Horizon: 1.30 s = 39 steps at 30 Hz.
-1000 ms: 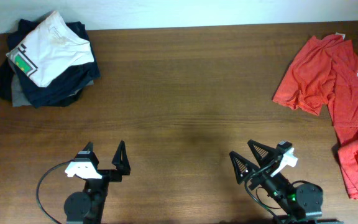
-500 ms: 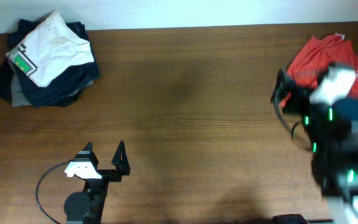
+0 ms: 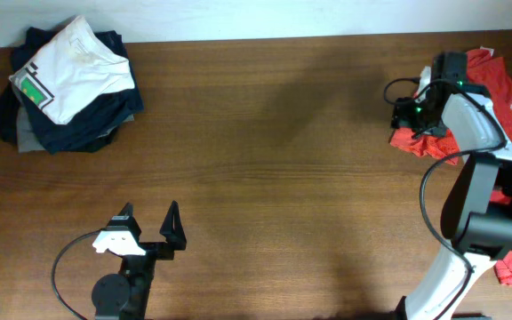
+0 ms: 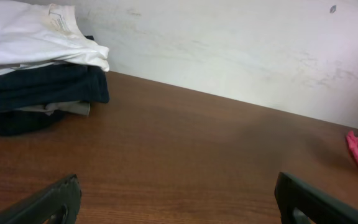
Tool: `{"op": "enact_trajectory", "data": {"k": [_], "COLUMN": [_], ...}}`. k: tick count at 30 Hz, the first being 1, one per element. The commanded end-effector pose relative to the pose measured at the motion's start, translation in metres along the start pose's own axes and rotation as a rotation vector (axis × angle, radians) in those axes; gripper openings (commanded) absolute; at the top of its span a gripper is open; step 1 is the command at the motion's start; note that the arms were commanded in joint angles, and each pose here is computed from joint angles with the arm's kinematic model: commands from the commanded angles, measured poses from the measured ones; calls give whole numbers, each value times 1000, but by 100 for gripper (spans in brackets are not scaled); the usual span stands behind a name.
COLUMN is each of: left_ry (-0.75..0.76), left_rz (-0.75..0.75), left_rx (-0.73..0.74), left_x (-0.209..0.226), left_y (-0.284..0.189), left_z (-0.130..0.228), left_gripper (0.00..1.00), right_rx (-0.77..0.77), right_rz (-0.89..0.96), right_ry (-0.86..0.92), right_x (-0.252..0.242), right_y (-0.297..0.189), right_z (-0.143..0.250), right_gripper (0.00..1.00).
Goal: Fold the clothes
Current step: 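Reach the right gripper to the orange shirt and grasp it, then drag the orange shirt leftward to table center with the right gripper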
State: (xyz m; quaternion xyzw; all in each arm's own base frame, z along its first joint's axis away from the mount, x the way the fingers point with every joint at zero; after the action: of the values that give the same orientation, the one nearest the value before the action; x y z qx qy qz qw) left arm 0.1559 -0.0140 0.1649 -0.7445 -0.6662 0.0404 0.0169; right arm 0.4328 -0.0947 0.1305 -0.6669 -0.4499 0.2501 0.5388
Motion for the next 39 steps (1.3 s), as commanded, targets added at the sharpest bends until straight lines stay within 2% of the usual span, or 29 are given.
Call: {"op": "enact_trajectory", "data": {"k": [1, 7, 9, 13, 14, 15, 16, 17, 18, 19, 23, 25, 28, 31, 33, 36, 37, 38, 39], "left_ry": [8, 8, 8, 8, 8, 8, 8, 8, 8, 8, 8, 8, 8, 8, 8, 8, 8, 8, 8], "left_rz": [-2, -4, -5, -5, -4, -5, -5, -4, -4, -5, -5, -5, -5, -5, -5, -5, -5, -5, -5], "left_rx": [3, 3, 3, 3, 3, 3, 3, 3, 4, 3, 3, 3, 3, 3, 3, 3, 3, 3, 3], "left_x": [0, 1, 1, 1, 1, 1, 1, 1, 1, 1, 1, 1, 1, 1, 1, 1, 1, 1, 1], "left_y": [0, 0, 0, 0, 0, 0, 0, 0, 0, 0, 0, 0, 0, 0, 0, 0, 0, 0, 0], "left_z": [2, 2, 2, 2, 2, 2, 2, 2, 2, 2, 2, 2, 2, 2, 2, 2, 2, 2, 2], "left_gripper": [99, 99, 99, 99, 99, 99, 99, 99, 99, 99, 99, 99, 99, 99, 99, 99, 99, 99, 99], "right_rx": [70, 99, 108, 113, 113, 113, 114, 118, 125, 137, 216, 228, 263, 287, 345, 509, 506, 493, 477], "right_rz": [-21, -20, 7, 96, 98, 98, 95, 92, 77, 54, -129, -174, -326, -419, -464, -597, -597, -565, -531], "right_ry": [0, -50, -53, -57, -57, -57, -57, -52, -49, -47, -106, -229, -407, -519, -550, -656, -697, -707, -700], "right_x": [-1, 20, 17, 7, 7, 7, 7, 7, 9, 11, 54, 103, 193, 274, 294, 318, 320, 321, 321], "right_y": [24, 33, 38, 41, 41, 41, 42, 42, 42, 42, 40, 40, 30, 10, -1, -32, -38, -45, -50], "right_z": [5, 17, 23, 29, 29, 29, 29, 30, 31, 33, 52, 77, 139, 228, 263, 310, 315, 315, 308], "right_gripper": [74, 74, 69, 71, 76, 76, 58, 29, 9, 4, 4, 4, 4, 4, 4, 4, 5, 55, 97]}}
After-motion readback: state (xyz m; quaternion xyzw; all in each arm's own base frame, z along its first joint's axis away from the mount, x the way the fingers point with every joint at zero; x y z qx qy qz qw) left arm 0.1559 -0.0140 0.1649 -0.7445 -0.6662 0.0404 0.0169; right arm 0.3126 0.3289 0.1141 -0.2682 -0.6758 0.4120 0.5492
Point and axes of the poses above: each gripper's point midway between its finger pads, its own y axis out along the fingers, its own x axis along the line the jaws close on, z = x × y, the point moved 9 cm from there along -y, back along the fingers, and after that the axes turned 15 degrees about y, right-handed, at the moved point
